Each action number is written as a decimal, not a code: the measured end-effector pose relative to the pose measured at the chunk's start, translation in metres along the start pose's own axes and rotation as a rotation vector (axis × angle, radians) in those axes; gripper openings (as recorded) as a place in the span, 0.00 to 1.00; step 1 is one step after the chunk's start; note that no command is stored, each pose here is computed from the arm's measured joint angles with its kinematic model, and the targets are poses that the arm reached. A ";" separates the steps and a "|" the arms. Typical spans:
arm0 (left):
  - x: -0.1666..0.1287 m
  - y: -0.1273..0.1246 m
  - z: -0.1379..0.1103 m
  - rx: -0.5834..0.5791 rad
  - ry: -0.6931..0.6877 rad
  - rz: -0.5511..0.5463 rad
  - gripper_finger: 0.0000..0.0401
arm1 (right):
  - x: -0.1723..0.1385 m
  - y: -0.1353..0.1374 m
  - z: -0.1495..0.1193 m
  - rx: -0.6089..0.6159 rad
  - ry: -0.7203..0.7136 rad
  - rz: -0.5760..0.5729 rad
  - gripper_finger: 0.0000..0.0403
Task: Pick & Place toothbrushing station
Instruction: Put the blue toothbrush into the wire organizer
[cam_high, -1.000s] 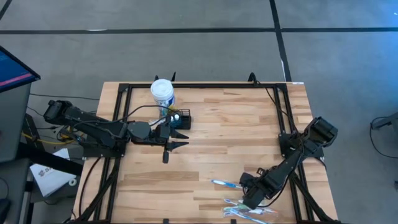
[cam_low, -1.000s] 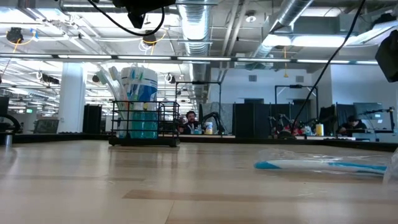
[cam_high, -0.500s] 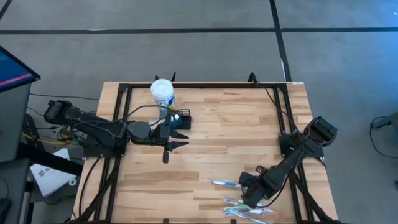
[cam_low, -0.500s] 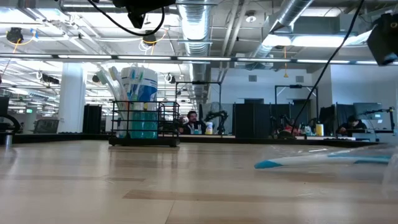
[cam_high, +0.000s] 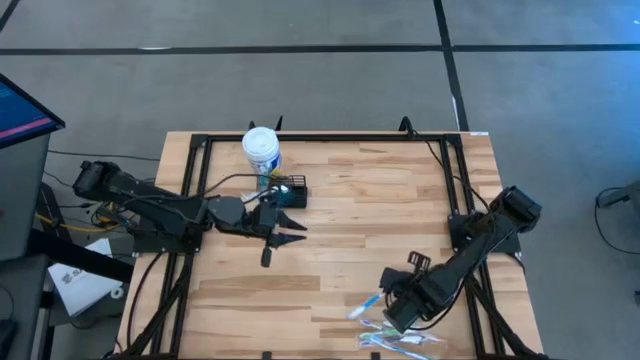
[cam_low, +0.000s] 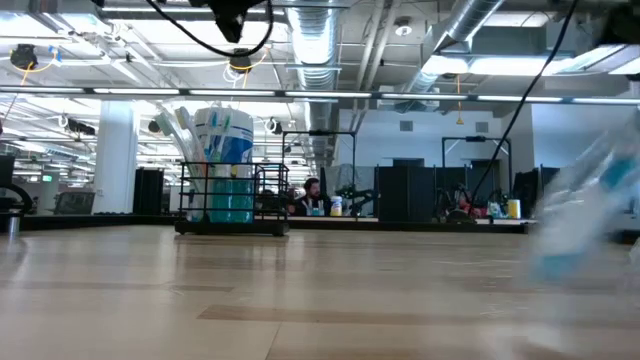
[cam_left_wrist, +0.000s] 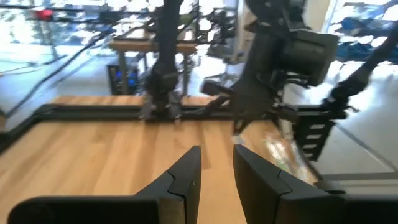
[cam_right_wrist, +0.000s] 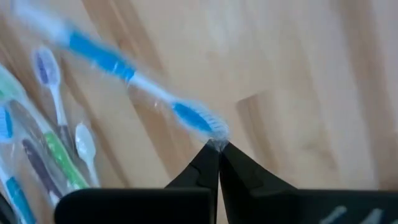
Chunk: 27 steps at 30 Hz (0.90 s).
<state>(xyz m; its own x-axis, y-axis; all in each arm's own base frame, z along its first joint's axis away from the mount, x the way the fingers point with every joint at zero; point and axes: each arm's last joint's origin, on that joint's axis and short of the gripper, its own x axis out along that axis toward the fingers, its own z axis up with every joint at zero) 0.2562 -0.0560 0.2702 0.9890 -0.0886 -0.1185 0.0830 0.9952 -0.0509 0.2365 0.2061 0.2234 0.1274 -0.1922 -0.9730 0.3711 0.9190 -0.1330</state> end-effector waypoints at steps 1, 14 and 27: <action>0.004 -0.001 -0.002 -0.001 -0.004 -0.016 0.22 | -0.004 0.000 0.002 -0.006 -0.013 -0.007 0.00; 0.043 0.006 -0.025 -0.096 -0.094 -0.016 0.22 | -0.026 -0.013 0.020 -0.074 -0.128 -0.130 0.00; 0.063 0.011 -0.039 -0.240 -0.123 -0.127 0.22 | -0.050 -0.020 0.030 -0.115 -0.309 -0.258 0.00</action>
<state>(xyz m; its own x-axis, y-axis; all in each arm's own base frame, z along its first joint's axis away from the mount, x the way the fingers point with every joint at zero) 0.3145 -0.0524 0.2232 0.9812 -0.1915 0.0241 0.1902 0.9373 -0.2920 0.2503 0.1874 0.2803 0.3199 -0.4991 -0.8054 0.3240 0.8564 -0.4020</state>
